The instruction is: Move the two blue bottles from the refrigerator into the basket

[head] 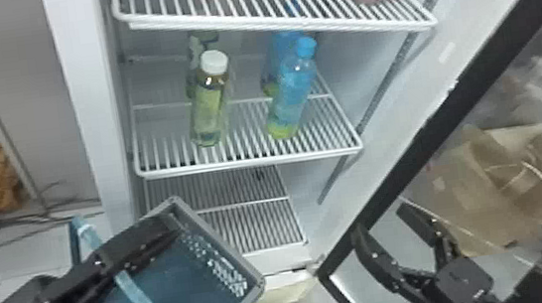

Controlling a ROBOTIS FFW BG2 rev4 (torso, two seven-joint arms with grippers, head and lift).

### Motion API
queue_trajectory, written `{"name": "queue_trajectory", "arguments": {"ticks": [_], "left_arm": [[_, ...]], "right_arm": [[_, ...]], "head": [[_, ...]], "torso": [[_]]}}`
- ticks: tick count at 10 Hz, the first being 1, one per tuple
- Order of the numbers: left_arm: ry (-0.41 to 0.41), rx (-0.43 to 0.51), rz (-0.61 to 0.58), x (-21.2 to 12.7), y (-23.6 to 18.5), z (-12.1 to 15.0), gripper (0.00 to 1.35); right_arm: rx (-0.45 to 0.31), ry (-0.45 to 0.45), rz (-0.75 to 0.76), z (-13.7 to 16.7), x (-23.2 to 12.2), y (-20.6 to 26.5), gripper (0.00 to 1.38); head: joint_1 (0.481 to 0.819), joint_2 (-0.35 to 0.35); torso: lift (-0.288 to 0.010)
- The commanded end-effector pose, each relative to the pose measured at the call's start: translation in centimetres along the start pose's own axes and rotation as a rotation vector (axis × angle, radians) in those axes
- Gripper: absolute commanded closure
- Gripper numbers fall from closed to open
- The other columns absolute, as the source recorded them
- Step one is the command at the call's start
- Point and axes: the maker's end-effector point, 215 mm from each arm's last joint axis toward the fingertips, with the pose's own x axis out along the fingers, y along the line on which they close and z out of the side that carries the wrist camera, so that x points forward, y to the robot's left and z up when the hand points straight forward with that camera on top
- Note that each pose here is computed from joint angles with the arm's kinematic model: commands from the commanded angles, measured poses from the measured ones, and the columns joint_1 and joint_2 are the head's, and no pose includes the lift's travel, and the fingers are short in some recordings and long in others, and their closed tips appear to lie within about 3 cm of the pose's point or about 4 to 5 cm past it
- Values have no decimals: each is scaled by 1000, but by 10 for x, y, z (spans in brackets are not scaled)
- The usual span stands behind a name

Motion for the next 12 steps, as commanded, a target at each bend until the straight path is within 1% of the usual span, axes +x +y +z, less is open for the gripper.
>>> {"name": "queue_trajectory", "arguments": {"ticks": [1, 7, 12], "left_arm": [[2, -2, -1, 0, 0, -1, 1164], [0, -2, 5, -3, 1, 0, 1164], [-5, -7, 4, -4, 1, -1, 1164]], "right_arm": [[2, -3, 1, 0, 1, 0, 188], [6, -2, 1, -3, 4, -1, 188], [-7, -55, 9, 5, 41, -11, 176]], "head": [[695, -350], [695, -350], [695, -350]], "torso": [[-216], [-216], [-216]]}}
